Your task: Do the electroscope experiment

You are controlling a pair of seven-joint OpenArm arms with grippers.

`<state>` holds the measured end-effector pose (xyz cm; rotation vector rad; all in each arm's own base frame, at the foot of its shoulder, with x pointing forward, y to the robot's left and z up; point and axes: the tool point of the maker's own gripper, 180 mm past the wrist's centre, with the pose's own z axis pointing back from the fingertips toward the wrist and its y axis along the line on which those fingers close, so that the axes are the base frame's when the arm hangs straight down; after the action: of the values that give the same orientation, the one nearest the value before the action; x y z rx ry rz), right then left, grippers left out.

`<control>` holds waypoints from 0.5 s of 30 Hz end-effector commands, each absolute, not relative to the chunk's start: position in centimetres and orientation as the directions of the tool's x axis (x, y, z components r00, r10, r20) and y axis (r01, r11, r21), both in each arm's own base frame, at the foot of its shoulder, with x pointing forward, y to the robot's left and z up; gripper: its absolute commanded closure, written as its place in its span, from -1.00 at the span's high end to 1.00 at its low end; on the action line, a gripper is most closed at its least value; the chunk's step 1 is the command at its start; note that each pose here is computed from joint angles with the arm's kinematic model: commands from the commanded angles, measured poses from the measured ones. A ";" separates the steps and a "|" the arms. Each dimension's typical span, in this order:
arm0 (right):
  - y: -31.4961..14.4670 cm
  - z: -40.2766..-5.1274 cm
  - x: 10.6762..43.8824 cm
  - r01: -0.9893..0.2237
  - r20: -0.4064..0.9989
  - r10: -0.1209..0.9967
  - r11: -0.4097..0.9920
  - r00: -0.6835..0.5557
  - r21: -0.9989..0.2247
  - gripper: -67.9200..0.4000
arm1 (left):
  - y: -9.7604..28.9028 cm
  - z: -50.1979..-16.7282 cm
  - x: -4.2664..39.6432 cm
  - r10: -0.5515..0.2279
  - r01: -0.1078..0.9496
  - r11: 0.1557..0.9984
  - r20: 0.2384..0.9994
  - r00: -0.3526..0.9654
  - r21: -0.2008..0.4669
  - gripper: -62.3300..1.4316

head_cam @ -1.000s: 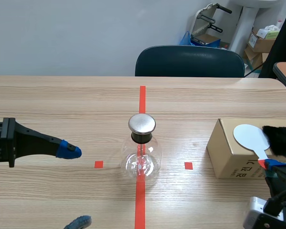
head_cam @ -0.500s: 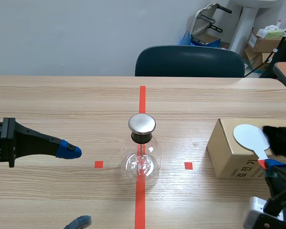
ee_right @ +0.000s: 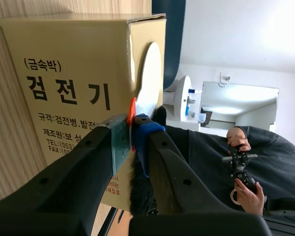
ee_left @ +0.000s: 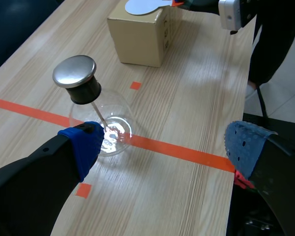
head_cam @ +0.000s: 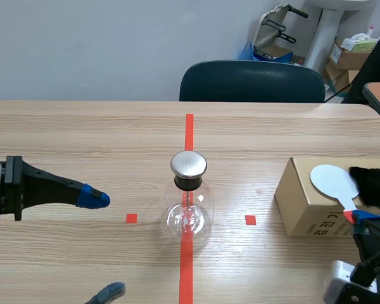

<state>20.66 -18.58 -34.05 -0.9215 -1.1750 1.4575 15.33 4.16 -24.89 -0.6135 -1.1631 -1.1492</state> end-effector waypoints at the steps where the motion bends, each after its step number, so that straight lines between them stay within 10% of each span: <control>1: -19.0 -31.6 22.1 -0.151 -0.014 0.979 -0.045 -0.202 -0.987 -0.97 | 3.8 -24.5 15.4 -0.348 0.917 0.366 0.937 -0.022 0.157 0.71; 15: -15.5 -25.0 25.4 0.070 -0.049 0.970 -0.033 -0.237 -0.997 -0.97 | 3.5 -24.0 15.4 -0.317 0.915 0.368 0.947 -0.045 0.167 0.68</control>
<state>24.73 -16.10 -25.86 -1.1406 -1.3754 1.3787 15.41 3.70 -24.40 -0.6263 -1.2040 -1.1325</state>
